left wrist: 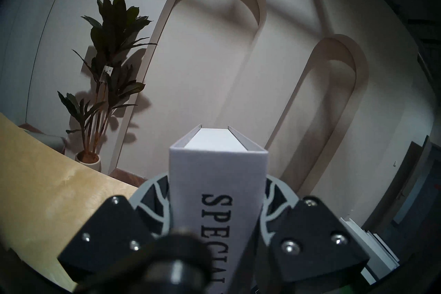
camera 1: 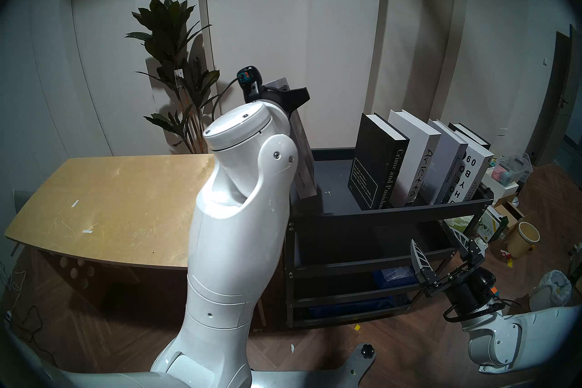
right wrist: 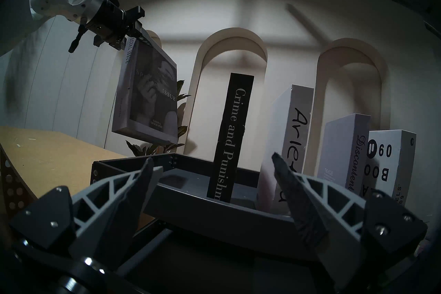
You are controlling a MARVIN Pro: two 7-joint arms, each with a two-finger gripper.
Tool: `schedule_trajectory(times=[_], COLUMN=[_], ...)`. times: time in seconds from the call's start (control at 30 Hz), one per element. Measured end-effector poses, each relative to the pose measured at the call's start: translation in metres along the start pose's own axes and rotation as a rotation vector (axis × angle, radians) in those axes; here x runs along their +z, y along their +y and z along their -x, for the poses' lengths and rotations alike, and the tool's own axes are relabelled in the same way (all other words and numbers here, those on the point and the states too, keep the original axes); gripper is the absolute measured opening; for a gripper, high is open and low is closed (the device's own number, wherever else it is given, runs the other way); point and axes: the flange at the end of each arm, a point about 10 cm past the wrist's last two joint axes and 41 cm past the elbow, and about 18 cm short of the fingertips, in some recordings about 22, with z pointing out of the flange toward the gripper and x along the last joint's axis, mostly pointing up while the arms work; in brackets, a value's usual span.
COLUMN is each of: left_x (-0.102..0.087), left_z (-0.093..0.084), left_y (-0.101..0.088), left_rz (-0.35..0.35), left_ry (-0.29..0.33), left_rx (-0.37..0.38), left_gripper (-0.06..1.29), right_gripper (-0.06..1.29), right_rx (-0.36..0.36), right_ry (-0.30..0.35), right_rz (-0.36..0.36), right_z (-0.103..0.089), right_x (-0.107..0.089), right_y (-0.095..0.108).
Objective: Move the books from the display table onto the shelf, standing them upright with spines facing out and tallest at one end
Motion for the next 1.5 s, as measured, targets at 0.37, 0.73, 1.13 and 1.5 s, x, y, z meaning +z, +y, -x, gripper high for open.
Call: schedule_trajectory(times=[0.37,0.73,1.13,1.5], left_x=[0.027,0.046,0.015,0.014], left_z=[0.031,0.045,0.041,0.069], left_y=[0.014,0.013,0.024,0.014], left_rz=[-0.039,0.004,0.183,0.239], left_ry=[0.007,0.083,0.213,0.2], left_rx=[-0.068,-0.035,0.128,0.248], left_gripper=[0.44,0.44,0.44,0.44], right_gripper=[1.22,1.23,1.23,1.23], right_rx=[-0.003,-0.002,0.0,-0.001], right_ry=[0.003,0.005,0.007,0.013], right_rz=[0.0,0.004,0.012,0.021], right_z=[-0.001,-0.001,-0.001,-0.002], right_x=[0.0,0.0,-0.001,0.0], right_y=[0.001,0.001,0.0,0.001])
